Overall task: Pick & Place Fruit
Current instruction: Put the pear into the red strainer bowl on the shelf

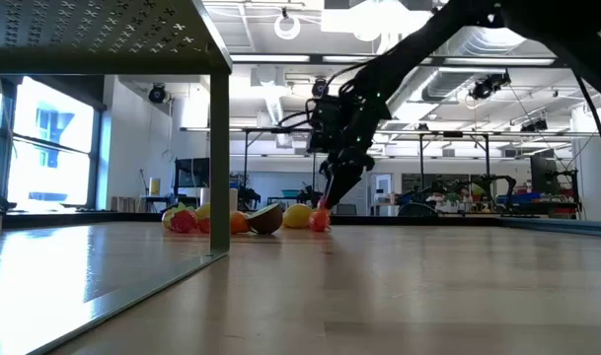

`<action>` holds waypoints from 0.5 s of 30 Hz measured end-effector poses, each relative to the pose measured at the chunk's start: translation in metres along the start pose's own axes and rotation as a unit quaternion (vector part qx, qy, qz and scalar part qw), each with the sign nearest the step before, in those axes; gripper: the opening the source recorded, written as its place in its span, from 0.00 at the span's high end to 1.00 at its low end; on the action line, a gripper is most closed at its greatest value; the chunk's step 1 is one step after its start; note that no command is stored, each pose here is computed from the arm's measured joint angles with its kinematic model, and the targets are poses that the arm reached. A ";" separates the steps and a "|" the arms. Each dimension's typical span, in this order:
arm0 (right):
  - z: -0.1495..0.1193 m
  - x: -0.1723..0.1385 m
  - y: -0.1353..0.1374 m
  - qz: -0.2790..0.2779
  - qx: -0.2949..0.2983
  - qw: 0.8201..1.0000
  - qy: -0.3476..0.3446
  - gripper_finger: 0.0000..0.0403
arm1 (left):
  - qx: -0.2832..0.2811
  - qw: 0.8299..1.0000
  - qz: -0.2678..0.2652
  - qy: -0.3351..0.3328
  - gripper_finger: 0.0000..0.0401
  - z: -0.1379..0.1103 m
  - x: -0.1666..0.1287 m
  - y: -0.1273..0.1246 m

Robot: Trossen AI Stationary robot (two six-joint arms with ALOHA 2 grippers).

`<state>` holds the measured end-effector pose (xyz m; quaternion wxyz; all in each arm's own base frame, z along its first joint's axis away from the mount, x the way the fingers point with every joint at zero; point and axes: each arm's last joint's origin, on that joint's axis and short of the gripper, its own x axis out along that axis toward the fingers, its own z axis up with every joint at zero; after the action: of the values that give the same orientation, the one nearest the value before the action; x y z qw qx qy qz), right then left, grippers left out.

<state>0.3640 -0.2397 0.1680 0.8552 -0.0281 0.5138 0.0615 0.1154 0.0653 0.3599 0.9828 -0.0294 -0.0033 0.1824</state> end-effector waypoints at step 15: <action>0.029 -0.077 0.026 0.028 0.023 0.993 -0.114 0.75 | -0.020 1.000 0.008 0.004 0.86 -0.001 0.004 0.001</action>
<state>0.3505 -0.2168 0.2496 0.9066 0.0129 0.4148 0.0768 0.1185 0.0678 0.3589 0.9805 -0.0501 -0.0029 0.1902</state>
